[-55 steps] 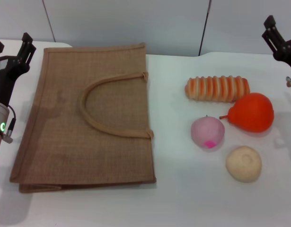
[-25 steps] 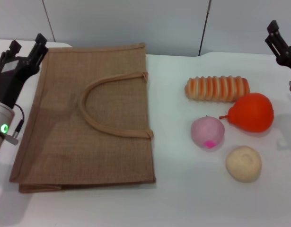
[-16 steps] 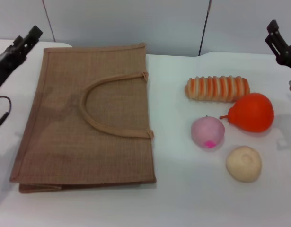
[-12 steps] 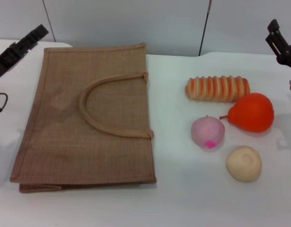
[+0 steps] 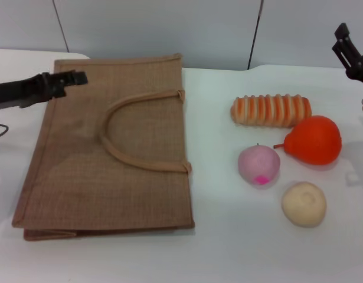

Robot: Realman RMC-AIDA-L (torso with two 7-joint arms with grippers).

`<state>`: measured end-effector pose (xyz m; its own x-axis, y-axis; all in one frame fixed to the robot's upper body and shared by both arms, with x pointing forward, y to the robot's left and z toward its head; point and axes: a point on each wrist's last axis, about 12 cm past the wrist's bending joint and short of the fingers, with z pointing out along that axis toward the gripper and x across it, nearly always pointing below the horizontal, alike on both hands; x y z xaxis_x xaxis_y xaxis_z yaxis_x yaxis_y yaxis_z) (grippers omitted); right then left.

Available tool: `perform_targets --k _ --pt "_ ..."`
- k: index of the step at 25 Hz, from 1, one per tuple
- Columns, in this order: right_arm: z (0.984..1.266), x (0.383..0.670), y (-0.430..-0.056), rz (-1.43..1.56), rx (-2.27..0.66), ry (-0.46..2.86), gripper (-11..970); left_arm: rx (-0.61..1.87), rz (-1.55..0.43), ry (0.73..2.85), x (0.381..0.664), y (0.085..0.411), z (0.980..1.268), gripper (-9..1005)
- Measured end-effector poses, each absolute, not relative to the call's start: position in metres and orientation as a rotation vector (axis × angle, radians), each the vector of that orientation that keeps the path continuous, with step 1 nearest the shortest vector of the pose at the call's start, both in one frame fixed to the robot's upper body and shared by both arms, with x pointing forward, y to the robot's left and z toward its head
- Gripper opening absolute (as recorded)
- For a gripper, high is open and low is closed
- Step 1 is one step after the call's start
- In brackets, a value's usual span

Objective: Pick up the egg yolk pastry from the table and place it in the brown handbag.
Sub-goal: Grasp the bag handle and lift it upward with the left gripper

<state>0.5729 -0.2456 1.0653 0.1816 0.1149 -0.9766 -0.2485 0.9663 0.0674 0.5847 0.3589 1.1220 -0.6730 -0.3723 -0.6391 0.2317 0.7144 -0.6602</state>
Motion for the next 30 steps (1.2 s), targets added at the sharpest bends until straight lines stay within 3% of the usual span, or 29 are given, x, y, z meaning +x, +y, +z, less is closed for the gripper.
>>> perform_targets --k 10,18,30 --pt "1.065 0.574 -0.248 0.247 -0.119 1.37 882 0.0 -0.597 2.472 0.609 0.35 1.143 843" --pt "1.066 0.574 -0.247 0.249 -0.121 1.367 881 0.125 -0.514 2.476 0.628 0.333 1.15 843" --pt "1.067 0.576 -0.246 0.253 -0.123 1.362 881 0.228 -0.527 2.51 0.642 0.297 1.118 842"
